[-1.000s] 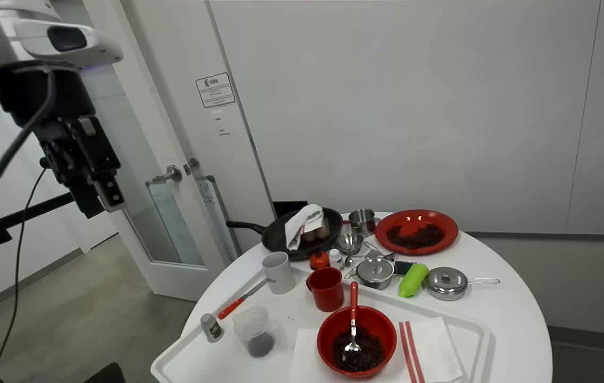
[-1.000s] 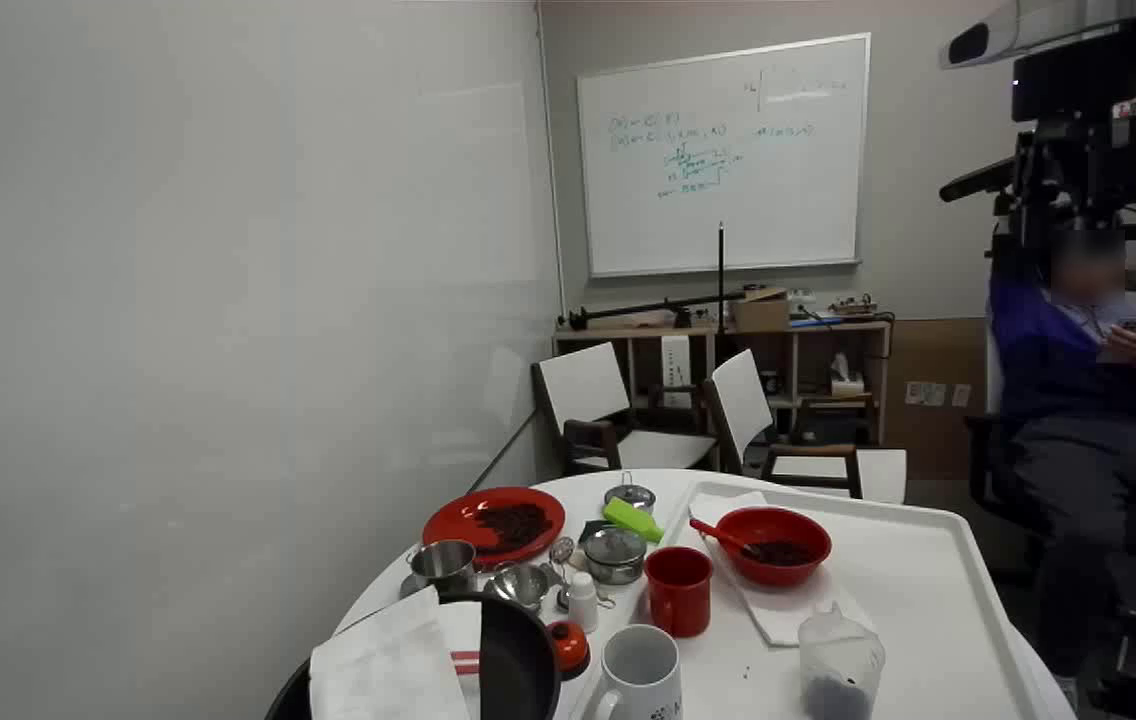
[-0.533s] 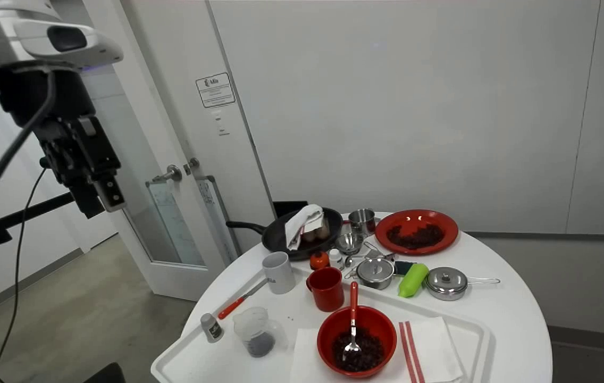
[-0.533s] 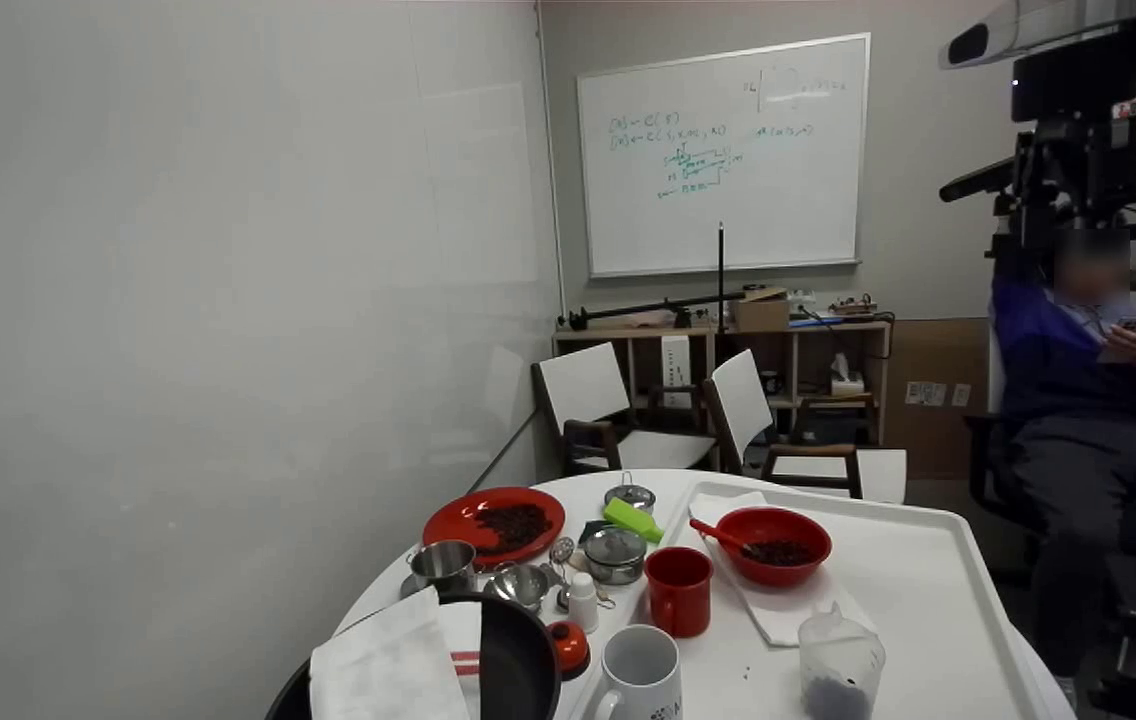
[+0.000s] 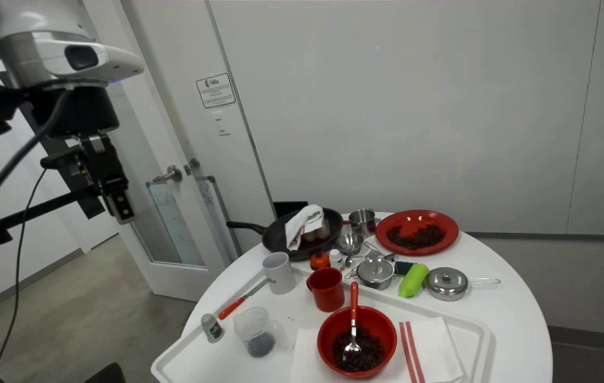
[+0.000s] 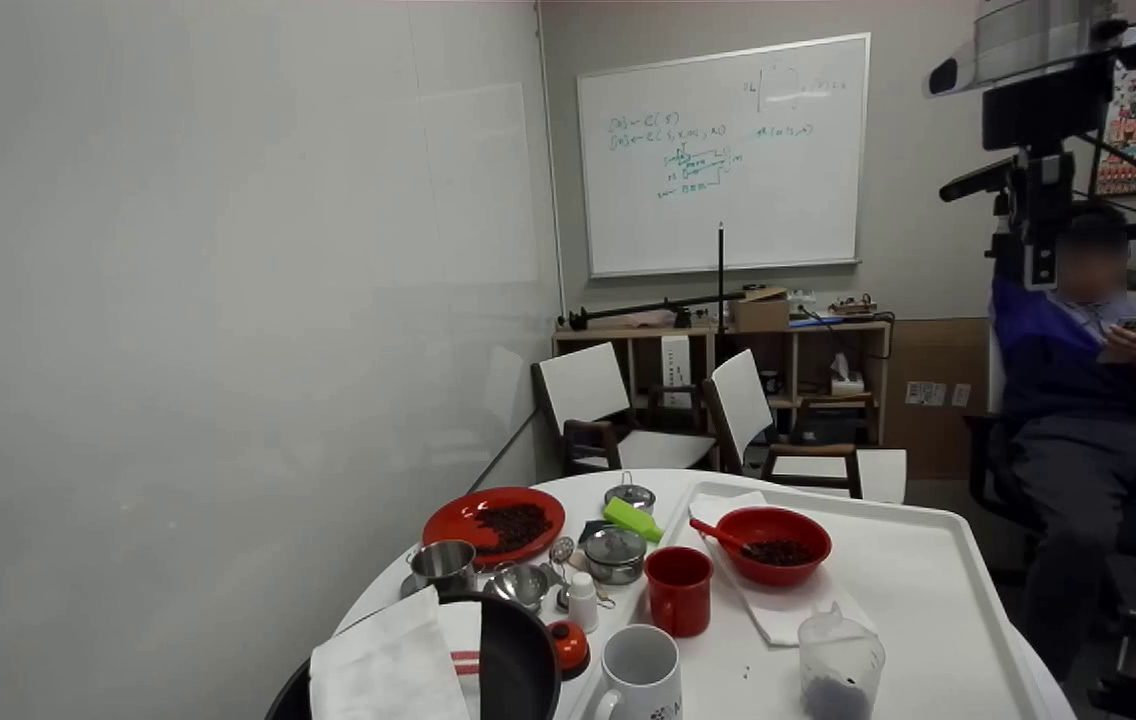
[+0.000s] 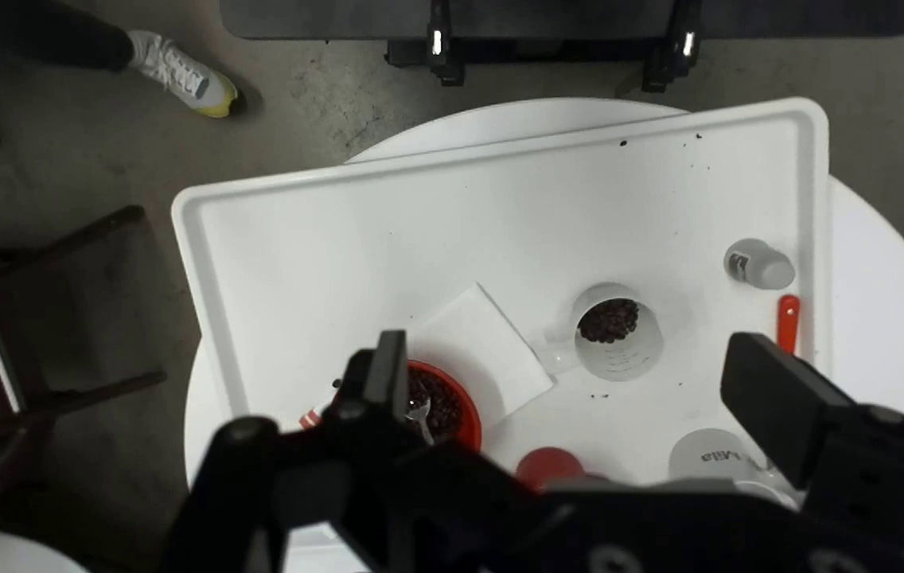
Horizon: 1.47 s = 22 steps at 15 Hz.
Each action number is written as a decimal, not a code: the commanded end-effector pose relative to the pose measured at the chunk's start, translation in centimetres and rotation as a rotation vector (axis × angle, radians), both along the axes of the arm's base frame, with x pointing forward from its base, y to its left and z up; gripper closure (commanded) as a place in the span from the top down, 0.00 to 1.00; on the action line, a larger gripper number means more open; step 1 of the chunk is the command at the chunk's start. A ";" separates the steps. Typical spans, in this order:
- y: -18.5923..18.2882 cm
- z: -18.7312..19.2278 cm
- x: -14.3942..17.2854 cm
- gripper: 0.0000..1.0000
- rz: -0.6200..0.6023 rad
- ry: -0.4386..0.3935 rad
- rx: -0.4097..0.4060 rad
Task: Pour some of the contents of the clear jar into the red bowl
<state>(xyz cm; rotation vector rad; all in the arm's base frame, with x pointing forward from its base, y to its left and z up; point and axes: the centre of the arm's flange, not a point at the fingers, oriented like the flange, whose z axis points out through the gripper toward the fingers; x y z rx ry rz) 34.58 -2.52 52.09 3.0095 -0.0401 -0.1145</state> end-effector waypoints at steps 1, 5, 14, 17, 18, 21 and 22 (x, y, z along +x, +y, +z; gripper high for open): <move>0.6 -3.1 4.2 1.00 -0.198 -0.010 0.023; 0.6 -7.9 8.3 1.00 -0.410 -0.048 0.022; 0.8 -18.8 12.7 1.00 -0.709 0.013 -0.055; -0.7 -20.4 13.5 1.00 -0.800 0.041 -0.059; -1.2 -20.9 13.7 1.00 -0.825 0.048 -0.061; -2.9 -22.2 14.4 1.00 -0.889 0.064 -0.067; -3.2 -22.5 14.6 1.00 -0.896 0.074 -0.058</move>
